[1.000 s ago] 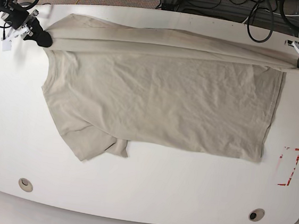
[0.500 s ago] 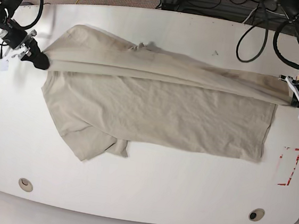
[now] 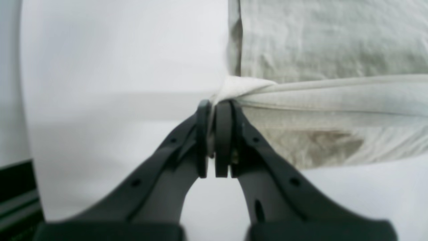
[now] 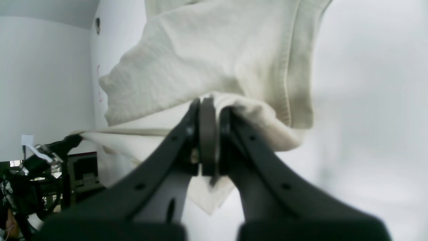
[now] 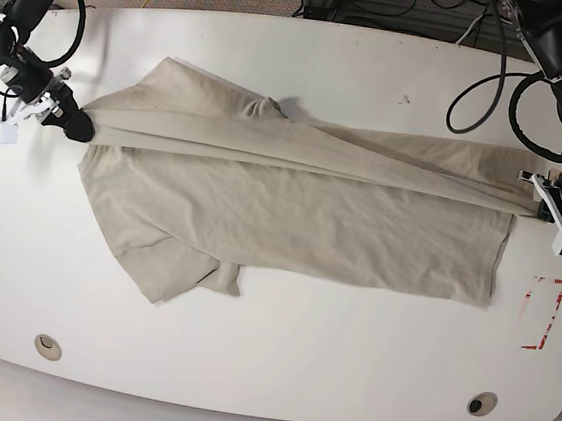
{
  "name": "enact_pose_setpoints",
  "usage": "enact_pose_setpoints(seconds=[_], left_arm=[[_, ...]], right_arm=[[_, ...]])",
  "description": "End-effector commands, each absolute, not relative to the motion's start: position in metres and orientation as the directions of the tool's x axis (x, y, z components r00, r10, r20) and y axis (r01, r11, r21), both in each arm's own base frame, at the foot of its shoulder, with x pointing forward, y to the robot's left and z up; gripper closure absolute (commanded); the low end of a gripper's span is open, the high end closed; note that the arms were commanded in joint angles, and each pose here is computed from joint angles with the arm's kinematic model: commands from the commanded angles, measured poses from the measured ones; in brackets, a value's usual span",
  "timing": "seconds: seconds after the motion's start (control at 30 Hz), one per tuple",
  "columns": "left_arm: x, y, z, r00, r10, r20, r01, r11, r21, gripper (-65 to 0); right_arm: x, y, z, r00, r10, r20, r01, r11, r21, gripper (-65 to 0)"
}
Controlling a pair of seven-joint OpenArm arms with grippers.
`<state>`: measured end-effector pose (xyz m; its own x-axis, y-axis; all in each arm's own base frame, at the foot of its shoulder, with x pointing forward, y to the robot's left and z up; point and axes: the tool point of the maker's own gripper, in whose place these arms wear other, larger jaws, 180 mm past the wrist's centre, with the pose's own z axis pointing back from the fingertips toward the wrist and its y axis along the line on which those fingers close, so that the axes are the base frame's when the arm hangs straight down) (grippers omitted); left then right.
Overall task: Fold the T-shirt properly
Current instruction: 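Lay the folded edge down along the shirt and open both grippers, then move both grippers to the folded edge and pinch it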
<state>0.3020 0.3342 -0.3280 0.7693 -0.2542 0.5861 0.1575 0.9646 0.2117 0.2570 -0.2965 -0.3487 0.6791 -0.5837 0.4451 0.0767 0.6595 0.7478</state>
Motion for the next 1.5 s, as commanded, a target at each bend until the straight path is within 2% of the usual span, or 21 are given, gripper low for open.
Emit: enact_pose_setpoints(seconds=[0.0,0.07,0.17,0.23,0.3,0.37,0.5,0.77,1.0,1.23,1.3,1.37,1.47], left_arm=[[0.313,0.346,-0.314,0.749,-0.291,0.595,0.17,0.953,0.252,0.0],[0.313,0.342,-0.322,0.761,-0.3,0.576,0.194,0.951,0.239,-3.3],[0.313,0.339,-0.327,0.766,-0.303,0.566,0.206,0.951,0.231,-15.1],[0.314,0.339,-0.326,0.765,-0.308,0.566,0.207,0.949,0.236,-29.7],[0.314,0.339,-0.326,0.764,-0.308,0.567,0.207,0.949,0.236,-39.7],[0.314,0.339,-0.326,0.763,-0.309,0.568,0.208,0.949,0.236,-47.2],[0.323,0.342,-0.316,0.747,-0.314,0.586,0.201,0.947,0.251,-45.7],[0.328,0.348,-0.305,0.732,-0.319,0.602,0.192,0.944,0.267,-45.1],[0.326,0.349,-0.306,0.736,-0.319,0.598,0.191,0.944,0.269,-45.1],[0.325,0.351,-0.306,0.738,-0.32,0.594,0.189,0.943,0.272,-45.1],[0.324,0.353,-0.307,0.742,-0.317,0.591,0.187,0.944,0.272,-45.1],[0.324,0.355,-0.305,0.741,-0.321,0.59,0.186,0.942,0.278,-45.1],[0.324,0.357,-0.303,0.74,-0.325,0.588,0.186,0.94,0.287,-45.1]], right_arm=[[0.264,-0.312,-0.341,0.647,-0.597,0.475,0.082,0.673,0.735,-6.0],[0.264,-0.317,-0.348,0.651,-0.602,0.462,0.109,0.677,0.728,-14.4],[0.262,-0.325,-0.352,0.643,-0.611,0.461,0.135,0.683,0.718,-29.0],[0.255,-0.333,-0.351,0.623,-0.632,0.46,0.157,0.678,0.718,-40.7],[0.252,-0.337,-0.349,0.614,-0.636,0.467,0.161,0.68,0.715,-46.6],[0.248,-0.335,-0.343,0.599,-0.644,0.475,0.144,0.671,0.727,-49.6],[0.234,-0.312,-0.342,0.598,-0.661,0.453,0.113,0.63,0.769,-49.5],[0.198,-0.255,-0.372,0.617,-0.703,0.354,0.156,0.55,0.82,-49.5],[0.182,-0.213,-0.384,0.654,-0.664,0.361,0.181,0.602,0.778,-49.5],[0.174,-0.19,-0.393,0.655,-0.683,0.322,0.211,0.575,0.79,-48.5],[0.172,-0.185,-0.396,0.656,-0.688,0.31,0.219,0.567,0.794,-43.9],[0.173,-0.179,-0.397,0.667,-0.68,0.304,0.215,0.567,0.795,-36.5],[0.177,-0.163,-0.398,0.706,-0.641,0.301,0.175,0.57,0.803,-20.3]])
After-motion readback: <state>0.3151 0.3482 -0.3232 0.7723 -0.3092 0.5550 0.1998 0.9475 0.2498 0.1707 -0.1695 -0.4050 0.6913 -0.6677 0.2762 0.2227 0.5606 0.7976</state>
